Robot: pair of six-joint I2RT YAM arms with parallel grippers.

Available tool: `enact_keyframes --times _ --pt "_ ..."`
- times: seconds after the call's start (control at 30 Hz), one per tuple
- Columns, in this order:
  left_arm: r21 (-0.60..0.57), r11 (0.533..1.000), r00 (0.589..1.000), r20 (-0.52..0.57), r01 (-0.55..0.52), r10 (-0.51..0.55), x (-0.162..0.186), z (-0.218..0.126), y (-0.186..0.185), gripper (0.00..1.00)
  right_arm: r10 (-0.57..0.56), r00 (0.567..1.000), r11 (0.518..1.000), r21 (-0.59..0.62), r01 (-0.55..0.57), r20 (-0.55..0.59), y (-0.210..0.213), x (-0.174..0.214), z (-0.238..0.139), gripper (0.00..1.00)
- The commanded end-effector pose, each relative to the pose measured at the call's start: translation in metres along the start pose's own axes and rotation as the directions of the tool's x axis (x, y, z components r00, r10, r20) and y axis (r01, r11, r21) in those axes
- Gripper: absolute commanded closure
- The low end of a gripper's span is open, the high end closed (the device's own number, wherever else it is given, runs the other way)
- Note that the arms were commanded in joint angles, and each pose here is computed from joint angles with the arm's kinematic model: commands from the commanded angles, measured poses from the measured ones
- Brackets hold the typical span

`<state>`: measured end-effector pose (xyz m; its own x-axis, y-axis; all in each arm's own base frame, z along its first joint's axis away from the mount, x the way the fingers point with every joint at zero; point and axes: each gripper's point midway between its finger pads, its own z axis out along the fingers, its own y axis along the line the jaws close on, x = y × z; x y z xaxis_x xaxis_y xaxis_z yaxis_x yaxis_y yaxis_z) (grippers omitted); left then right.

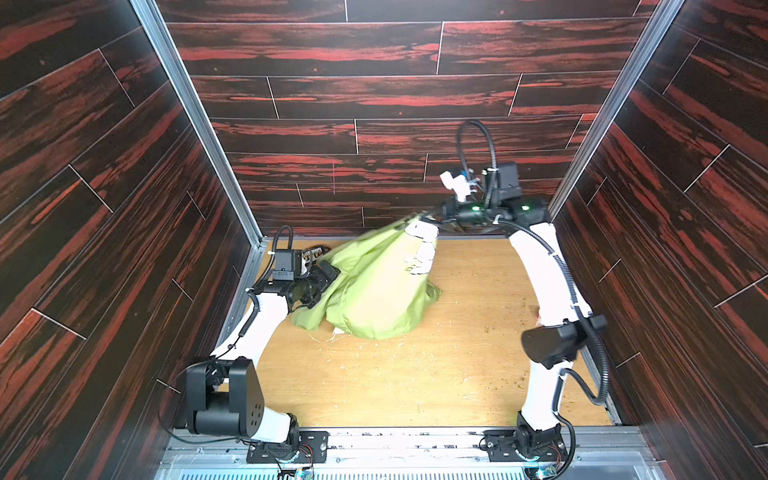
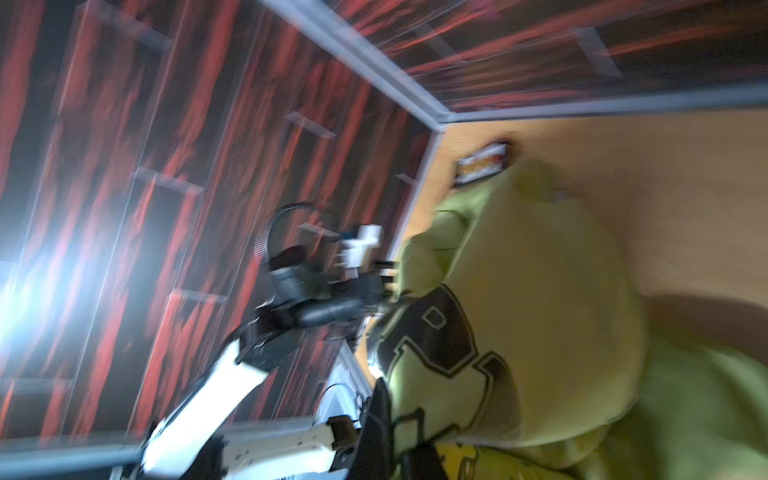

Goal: Zip up the jacket

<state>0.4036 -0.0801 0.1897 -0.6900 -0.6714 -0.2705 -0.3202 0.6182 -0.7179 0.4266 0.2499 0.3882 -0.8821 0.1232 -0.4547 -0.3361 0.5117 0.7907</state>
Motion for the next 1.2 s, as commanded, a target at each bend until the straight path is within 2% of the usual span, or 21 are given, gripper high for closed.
enact_keyframes --times 0.0,0.03,0.07,0.1,0.13,0.23,0.27,0.4,0.47,0.57,0.7,0.83,0.87,0.93,1.07,1.1,1.17 --pt "0.011 0.999 0.999 0.016 -0.042 0.042 -0.001 -0.02 -0.01 0.02 0.201 0.975 0.959 0.187 -0.215 0.091 -0.094 -0.002 -0.035 1.0" --pt "0.007 0.999 0.999 0.014 -0.044 0.044 0.001 -0.021 -0.009 0.02 0.251 0.961 0.927 0.256 -0.274 0.12 -0.127 0.002 -0.044 0.99" --pt "0.003 0.999 0.999 0.011 -0.043 0.043 0.004 -0.022 -0.006 0.02 0.276 0.951 0.898 0.315 -0.306 0.138 -0.151 0.008 -0.051 0.89" --pt "-0.004 0.999 0.999 0.011 -0.045 0.046 0.005 -0.023 -0.004 0.02 0.304 0.939 0.855 0.387 -0.344 0.164 -0.178 0.015 -0.061 0.72" --pt "-0.013 0.999 0.999 0.008 -0.044 0.044 0.008 -0.023 0.0 0.02 0.323 0.928 0.816 0.442 -0.371 0.183 -0.197 0.022 -0.07 0.6" --pt "-0.031 0.999 0.999 -0.004 -0.042 0.042 0.016 -0.023 0.01 0.02 0.286 0.931 0.771 0.522 -0.363 0.226 -0.214 0.027 -0.086 0.38" --pt "-0.04 0.998 0.999 -0.013 -0.039 0.038 0.018 -0.021 0.014 0.02 0.267 0.935 0.772 0.529 -0.352 0.233 -0.212 0.026 -0.088 0.35" --pt "-0.086 0.996 0.997 -0.074 -0.011 0.004 0.031 -0.001 0.033 0.02 0.187 0.956 0.775 0.564 -0.284 0.225 -0.194 0.022 -0.083 0.31" --pt "-0.115 0.993 0.992 -0.122 -0.014 0.0 0.04 0.015 0.04 0.03 0.154 0.971 0.785 0.574 -0.232 0.182 -0.182 0.026 -0.065 0.32" --pt "-0.146 0.989 0.984 -0.177 -0.021 -0.005 0.051 0.038 0.044 0.02 0.106 0.987 0.77 0.618 -0.156 0.117 -0.171 0.039 -0.041 0.31" --pt "-0.186 0.982 0.975 -0.223 -0.031 -0.012 0.06 0.067 0.05 0.02 0.076 0.997 0.761 0.644 -0.08 0.034 -0.162 0.063 -0.009 0.29" --pt "-0.225 0.974 0.961 -0.274 -0.026 -0.037 0.067 0.097 0.063 0.04 0.084 0.996 0.768 0.638 -0.054 -0.017 -0.157 0.084 0.012 0.29" --pt "-0.218 0.976 0.957 -0.287 -0.028 -0.037 0.069 0.102 0.061 0.12 0.076 0.997 0.767 0.64 -0.043 -0.025 -0.156 0.086 0.014 0.28" --pt "-0.204 0.978 0.952 -0.306 -0.034 -0.03 0.069 0.109 0.057 0.43 0.064 0.997 0.759 0.65 -0.025 -0.036 -0.153 0.09 0.015 0.28" --pt "-0.122 0.991 0.952 -0.305 -0.054 0.014 0.063 0.1 0.024 0.95 0.042 0.999 0.789 0.614 -0.019 -0.023 -0.14 0.088 0.014 0.28" --pt "-0.096 0.993 0.953 -0.3 -0.065 0.034 0.061 0.095 0.012 1.0 0.038 0.999 0.804 0.595 -0.016 -0.024 -0.135 0.087 0.015 0.28" --pt "-0.034 0.995 0.953 -0.293 -0.093 0.079 0.059 0.083 -0.014 1.0 0.044 0.999 0.837 0.546 -0.021 -0.028 -0.127 0.089 0.021 0.28"
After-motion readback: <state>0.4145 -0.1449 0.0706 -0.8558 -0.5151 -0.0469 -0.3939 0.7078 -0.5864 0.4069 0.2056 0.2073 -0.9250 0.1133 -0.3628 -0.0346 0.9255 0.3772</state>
